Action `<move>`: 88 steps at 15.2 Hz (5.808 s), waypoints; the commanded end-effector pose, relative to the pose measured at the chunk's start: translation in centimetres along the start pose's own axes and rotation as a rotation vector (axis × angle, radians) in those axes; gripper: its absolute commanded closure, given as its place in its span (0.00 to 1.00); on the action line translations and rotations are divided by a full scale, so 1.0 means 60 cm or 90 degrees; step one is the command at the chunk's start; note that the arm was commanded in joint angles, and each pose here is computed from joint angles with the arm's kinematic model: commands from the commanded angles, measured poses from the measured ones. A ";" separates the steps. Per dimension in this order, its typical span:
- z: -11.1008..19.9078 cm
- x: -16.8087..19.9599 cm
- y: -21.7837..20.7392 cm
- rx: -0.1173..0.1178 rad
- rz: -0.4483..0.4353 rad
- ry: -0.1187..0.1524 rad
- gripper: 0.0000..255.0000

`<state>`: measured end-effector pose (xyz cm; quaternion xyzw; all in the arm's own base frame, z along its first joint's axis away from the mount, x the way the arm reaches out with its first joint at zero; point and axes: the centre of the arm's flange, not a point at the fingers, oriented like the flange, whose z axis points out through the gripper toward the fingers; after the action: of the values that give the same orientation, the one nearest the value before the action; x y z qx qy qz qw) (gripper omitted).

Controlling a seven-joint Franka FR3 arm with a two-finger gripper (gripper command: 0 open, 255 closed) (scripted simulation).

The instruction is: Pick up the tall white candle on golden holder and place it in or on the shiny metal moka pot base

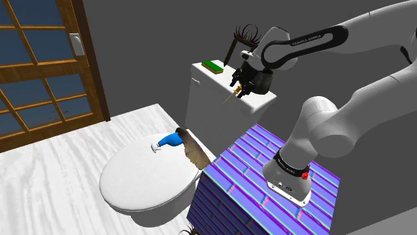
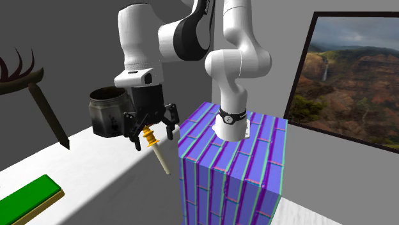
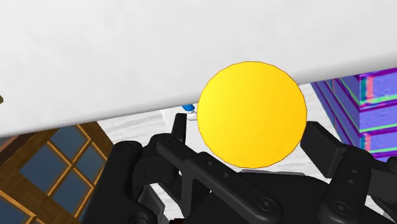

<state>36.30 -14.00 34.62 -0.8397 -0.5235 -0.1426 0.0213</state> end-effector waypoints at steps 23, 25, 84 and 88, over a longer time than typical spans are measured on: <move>-0.084 0.023 0.010 0.000 0.000 0.000 1.00; -0.101 0.028 0.012 0.000 0.000 0.000 1.00; -0.482 -0.204 0.140 0.000 0.000 0.000 1.00; -0.448 -0.213 0.136 0.000 0.000 0.000 1.00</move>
<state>33.15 -32.72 59.84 -0.8332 -0.5338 -0.1441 0.0043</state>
